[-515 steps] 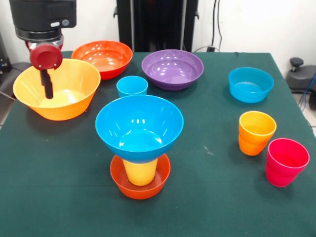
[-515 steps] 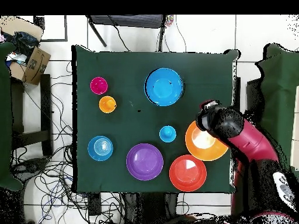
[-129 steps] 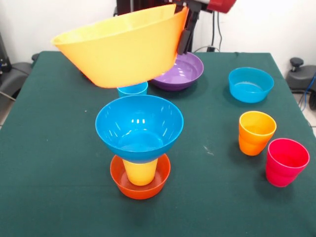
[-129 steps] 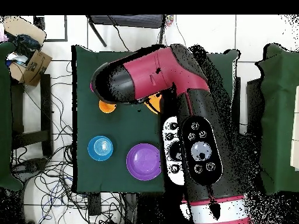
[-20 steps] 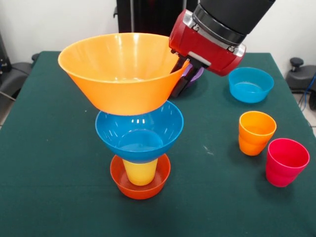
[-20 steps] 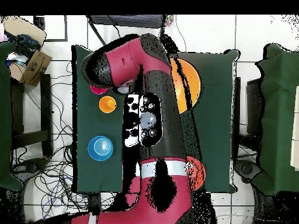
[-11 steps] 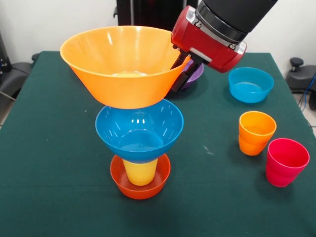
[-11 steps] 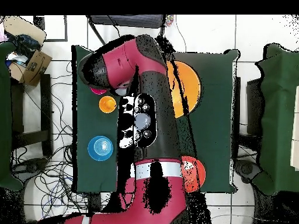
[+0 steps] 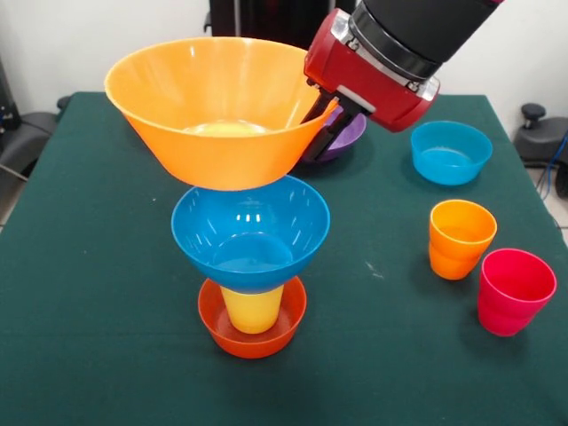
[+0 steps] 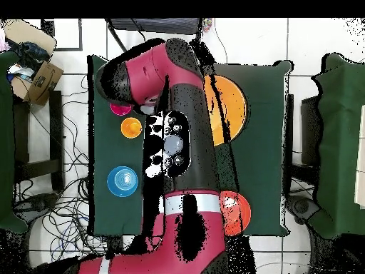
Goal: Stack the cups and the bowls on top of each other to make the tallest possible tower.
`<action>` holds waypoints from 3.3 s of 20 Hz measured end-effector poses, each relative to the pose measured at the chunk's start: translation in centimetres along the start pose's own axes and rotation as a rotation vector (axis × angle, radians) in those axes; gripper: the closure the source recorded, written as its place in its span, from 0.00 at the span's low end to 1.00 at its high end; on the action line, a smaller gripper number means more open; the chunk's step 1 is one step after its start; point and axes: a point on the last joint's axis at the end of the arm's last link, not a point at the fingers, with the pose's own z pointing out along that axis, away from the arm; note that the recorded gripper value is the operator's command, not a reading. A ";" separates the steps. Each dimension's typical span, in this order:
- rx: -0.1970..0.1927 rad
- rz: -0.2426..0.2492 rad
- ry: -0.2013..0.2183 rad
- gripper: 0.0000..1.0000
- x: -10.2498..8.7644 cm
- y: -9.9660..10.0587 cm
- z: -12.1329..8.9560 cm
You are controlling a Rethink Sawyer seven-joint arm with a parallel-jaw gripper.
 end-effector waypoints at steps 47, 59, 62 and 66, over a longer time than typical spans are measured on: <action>-0.011 0.046 0.042 1.00 -3.6 6.9 0.2; -0.011 0.056 0.028 1.00 -4.1 6.7 -0.3; -0.010 0.057 0.028 1.00 -4.1 6.6 -0.3; -0.009 0.057 0.029 1.00 -4.2 6.5 -0.3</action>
